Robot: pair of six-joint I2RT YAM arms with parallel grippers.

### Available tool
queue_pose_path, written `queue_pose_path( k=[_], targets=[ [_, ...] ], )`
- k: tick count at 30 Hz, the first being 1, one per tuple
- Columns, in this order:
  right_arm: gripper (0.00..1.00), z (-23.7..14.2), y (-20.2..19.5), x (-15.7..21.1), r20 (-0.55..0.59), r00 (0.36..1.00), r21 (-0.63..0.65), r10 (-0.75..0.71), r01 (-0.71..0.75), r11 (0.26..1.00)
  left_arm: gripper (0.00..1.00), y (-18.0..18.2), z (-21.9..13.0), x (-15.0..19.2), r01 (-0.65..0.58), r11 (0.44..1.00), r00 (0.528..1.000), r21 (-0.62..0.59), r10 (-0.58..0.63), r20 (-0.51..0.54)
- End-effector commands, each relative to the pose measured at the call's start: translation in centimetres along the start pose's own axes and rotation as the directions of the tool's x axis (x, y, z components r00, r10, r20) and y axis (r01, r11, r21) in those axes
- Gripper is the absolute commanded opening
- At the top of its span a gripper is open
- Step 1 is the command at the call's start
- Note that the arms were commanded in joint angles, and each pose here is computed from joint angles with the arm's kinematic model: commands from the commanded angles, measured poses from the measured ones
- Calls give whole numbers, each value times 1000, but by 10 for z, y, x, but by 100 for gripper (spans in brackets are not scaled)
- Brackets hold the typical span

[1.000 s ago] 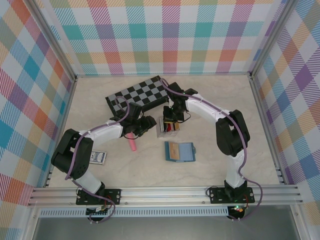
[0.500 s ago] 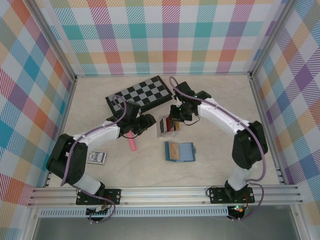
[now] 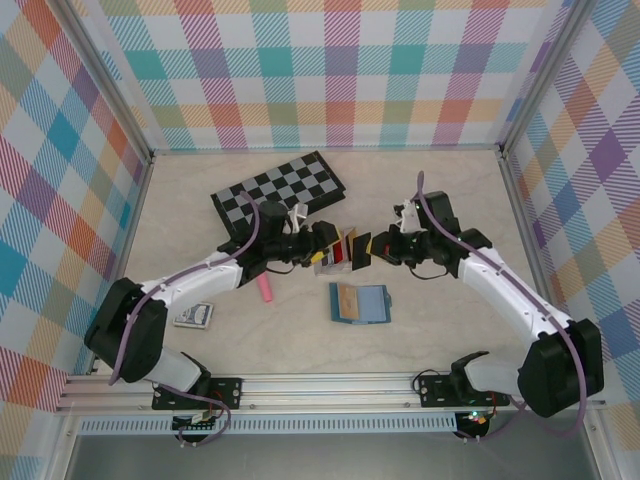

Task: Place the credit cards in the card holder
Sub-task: Pick up the credit card from the storage box.

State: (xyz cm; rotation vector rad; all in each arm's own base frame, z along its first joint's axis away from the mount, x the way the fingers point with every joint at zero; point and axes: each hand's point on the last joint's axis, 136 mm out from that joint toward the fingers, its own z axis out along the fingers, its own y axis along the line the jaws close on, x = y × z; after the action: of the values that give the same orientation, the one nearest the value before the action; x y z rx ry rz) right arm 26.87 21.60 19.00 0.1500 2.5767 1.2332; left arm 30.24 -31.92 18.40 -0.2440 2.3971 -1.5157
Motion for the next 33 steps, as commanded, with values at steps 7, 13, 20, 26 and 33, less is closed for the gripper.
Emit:
queue_pose_path(
  k=[7, 13, 20, 26, 33],
  targets=[
    [0, -11, 35, 2, -67, 998, -249, 16, -32, 968, 50, -31, 19, 17, 19, 987, 996, 158, -5, -89],
    [0, -3, 24, 0, -77, 996, -226, 47, -63, 972, 30, -44, 14, 19, -5, 980, 995, 201, 24, -94],
    [2, 4, 9, 1, -86, 993, -180, 78, -93, 979, 5, -51, 7, 20, -36, 975, 994, 220, 58, -91],
    [12, 4, -9, 10, -81, 992, -103, 93, -101, 989, 0, -44, 4, 22, -61, 982, 994, 178, 77, -83],
    [26, 2, -31, 27, -86, 991, -34, 99, -102, 994, 0, -26, 7, 32, -80, 992, 993, 97, 88, -81]
  ],
)
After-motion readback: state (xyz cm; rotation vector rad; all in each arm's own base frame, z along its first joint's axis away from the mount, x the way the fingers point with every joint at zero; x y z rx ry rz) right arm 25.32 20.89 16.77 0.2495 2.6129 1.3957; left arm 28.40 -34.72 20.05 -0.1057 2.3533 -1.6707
